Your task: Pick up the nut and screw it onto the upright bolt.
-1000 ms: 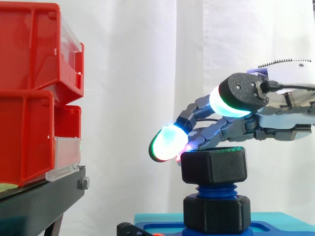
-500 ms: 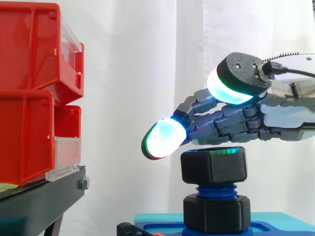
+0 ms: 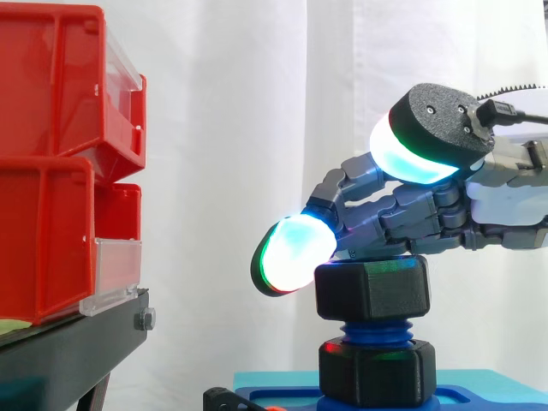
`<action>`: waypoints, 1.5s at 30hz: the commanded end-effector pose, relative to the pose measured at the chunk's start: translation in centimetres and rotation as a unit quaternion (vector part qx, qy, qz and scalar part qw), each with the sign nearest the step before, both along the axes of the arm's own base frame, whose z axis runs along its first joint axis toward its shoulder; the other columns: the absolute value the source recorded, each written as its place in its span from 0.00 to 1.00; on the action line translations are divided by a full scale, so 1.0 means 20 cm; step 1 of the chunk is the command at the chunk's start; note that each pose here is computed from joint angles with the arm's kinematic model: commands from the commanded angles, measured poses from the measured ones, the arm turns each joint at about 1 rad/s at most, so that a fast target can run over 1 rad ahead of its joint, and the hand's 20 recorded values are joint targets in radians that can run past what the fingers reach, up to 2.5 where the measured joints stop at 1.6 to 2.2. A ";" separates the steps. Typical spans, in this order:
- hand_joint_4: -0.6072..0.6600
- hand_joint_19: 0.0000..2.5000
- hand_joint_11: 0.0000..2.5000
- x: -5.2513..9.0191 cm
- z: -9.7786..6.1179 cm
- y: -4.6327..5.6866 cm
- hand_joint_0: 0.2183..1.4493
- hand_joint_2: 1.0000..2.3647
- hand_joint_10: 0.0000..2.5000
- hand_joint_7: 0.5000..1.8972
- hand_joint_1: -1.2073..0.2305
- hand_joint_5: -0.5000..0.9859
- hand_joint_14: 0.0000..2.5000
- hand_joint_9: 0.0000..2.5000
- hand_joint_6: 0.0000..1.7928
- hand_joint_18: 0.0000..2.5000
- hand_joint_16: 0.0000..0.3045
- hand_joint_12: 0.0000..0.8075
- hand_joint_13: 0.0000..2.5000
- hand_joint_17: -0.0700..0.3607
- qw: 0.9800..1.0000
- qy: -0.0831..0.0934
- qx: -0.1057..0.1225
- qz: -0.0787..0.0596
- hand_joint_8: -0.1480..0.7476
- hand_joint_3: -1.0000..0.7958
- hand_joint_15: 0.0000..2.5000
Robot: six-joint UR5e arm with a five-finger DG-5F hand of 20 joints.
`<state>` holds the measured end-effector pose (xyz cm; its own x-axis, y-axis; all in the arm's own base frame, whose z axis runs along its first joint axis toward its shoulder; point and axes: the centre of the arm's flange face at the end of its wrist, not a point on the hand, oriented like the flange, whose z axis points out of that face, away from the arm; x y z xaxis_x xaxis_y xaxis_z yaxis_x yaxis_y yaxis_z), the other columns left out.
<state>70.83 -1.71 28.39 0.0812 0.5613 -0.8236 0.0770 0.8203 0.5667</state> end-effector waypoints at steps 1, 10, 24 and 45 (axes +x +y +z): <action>0.59 0.00 0.00 0.00 0.00 0.02 0.20 0.00 0.00 0.21 0.68 0.23 0.00 0.14 0.28 0.00 0.12 0.37 0.03 0.36 1.000 0.001 0.000 0.003 0.41 0.28 0.00; 0.61 0.00 0.00 -0.01 -0.01 0.03 0.21 0.00 0.00 0.37 0.65 0.26 0.00 0.19 0.28 0.00 0.11 0.34 0.07 0.34 1.000 0.007 -0.001 0.002 0.43 0.28 0.00; 0.58 0.00 0.00 -0.02 -0.01 -0.07 0.22 0.00 0.00 0.57 0.61 0.28 0.00 0.24 0.30 0.00 0.09 0.31 0.10 0.31 1.000 0.014 -0.001 -0.003 0.45 0.28 0.00; 0.45 0.00 0.06 -0.03 -0.01 -0.26 0.25 0.00 0.00 0.55 0.53 0.39 0.00 0.72 0.33 0.30 0.01 0.12 0.42 0.18 1.000 0.016 -0.004 -0.006 0.41 0.28 0.00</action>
<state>70.26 -6.47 28.13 0.0622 0.5541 -0.8301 0.1057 0.8234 0.5575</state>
